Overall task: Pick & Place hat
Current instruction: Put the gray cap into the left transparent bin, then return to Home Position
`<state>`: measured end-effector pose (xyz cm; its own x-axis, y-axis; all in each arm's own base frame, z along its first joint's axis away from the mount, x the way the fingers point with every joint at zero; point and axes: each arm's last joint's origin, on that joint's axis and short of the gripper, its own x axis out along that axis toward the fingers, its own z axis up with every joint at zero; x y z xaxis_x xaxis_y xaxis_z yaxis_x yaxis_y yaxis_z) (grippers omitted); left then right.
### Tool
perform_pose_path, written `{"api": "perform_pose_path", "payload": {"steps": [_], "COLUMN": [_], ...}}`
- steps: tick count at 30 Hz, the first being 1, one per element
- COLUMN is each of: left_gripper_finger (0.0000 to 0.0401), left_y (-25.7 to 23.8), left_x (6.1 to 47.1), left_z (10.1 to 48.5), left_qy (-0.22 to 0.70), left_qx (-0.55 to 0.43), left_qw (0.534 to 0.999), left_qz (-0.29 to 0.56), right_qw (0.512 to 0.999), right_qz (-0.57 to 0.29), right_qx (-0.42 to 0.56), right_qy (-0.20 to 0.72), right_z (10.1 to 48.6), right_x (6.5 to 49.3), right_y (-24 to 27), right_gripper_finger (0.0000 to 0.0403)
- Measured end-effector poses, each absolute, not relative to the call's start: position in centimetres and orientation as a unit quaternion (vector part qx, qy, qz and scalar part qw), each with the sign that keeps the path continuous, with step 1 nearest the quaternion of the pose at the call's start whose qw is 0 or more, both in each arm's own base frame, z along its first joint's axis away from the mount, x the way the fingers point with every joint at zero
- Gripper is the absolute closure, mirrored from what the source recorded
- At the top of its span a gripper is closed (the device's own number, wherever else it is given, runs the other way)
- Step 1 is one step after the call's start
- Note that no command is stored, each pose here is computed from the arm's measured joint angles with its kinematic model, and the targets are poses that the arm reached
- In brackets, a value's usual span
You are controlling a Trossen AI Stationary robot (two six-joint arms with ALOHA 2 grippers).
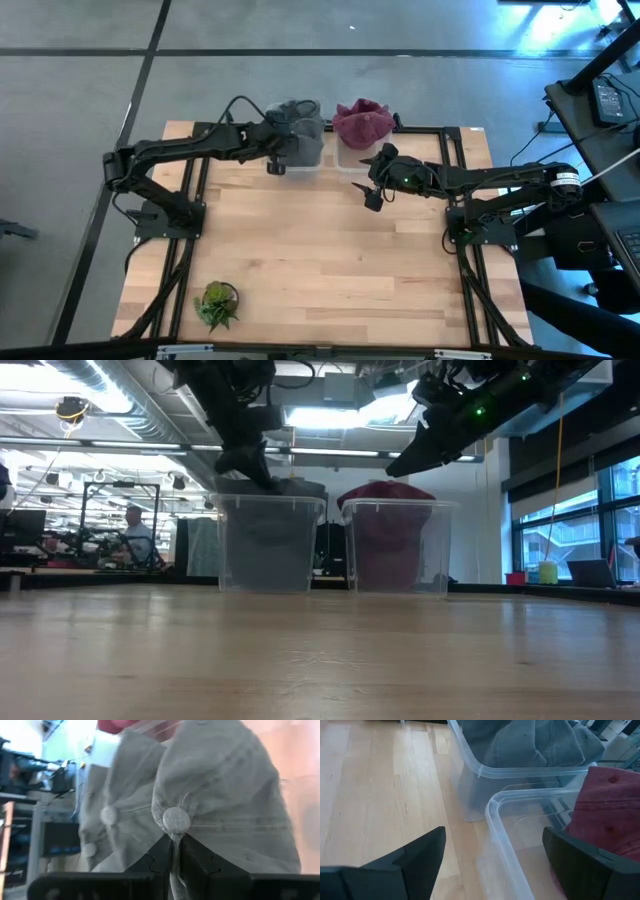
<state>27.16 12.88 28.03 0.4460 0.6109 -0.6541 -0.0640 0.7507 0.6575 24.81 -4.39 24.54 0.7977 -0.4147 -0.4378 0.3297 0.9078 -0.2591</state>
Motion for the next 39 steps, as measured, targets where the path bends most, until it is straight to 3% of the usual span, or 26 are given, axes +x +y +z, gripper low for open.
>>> {"api": "perform_pose_path", "payload": {"steps": [6, 15, 19, 29, 36, 39], "left_gripper_finger": [0.0343, 0.0259, 0.0236, 0.0231, 0.023, 0.023], "left_y": [13.5, 14.1, 15.4, 17.4, 18.6, 18.8], "left_x": [26.9, 26.6, 25.6, 21.3, 19.0, 18.4], "left_z": [28.1, 28.2, 29.0, 31.7, 32.1, 32.0], "left_qy": [0.482, 0.473, 0.431, 0.381, 0.347, 0.324], "left_qx": [0.271, 0.248, 0.201, 0.132, 0.048, 0.002], "left_qw": [0.801, 0.811, 0.85, 0.876, 0.904, 0.927], "left_qz": [0.231, 0.238, 0.227, 0.263, 0.243, 0.188], "right_qw": [0.944, 0.945, 0.95, 0.961, 0.963, 0.967], "right_qz": [-0.197, -0.2, -0.204, -0.156, -0.137, -0.128], "right_qx": [-0.085, -0.077, -0.058, -0.036, -0.023, -0.019], "right_qy": [0.25, 0.248, 0.23, 0.223, 0.231, 0.221], "right_z": [24.5, 24.5, 24.8, 25.4, 26.0, 25.2], "right_x": [24.8, 24.8, 24.9, 24.3, 22.7, 21.1], "right_y": [-4.4, -4.4, -4.4, -3.6, -3.2, -3.0], "right_gripper_finger": [0.007, 0.007, 0.007, 0.007, 0.007, 0.007]}}
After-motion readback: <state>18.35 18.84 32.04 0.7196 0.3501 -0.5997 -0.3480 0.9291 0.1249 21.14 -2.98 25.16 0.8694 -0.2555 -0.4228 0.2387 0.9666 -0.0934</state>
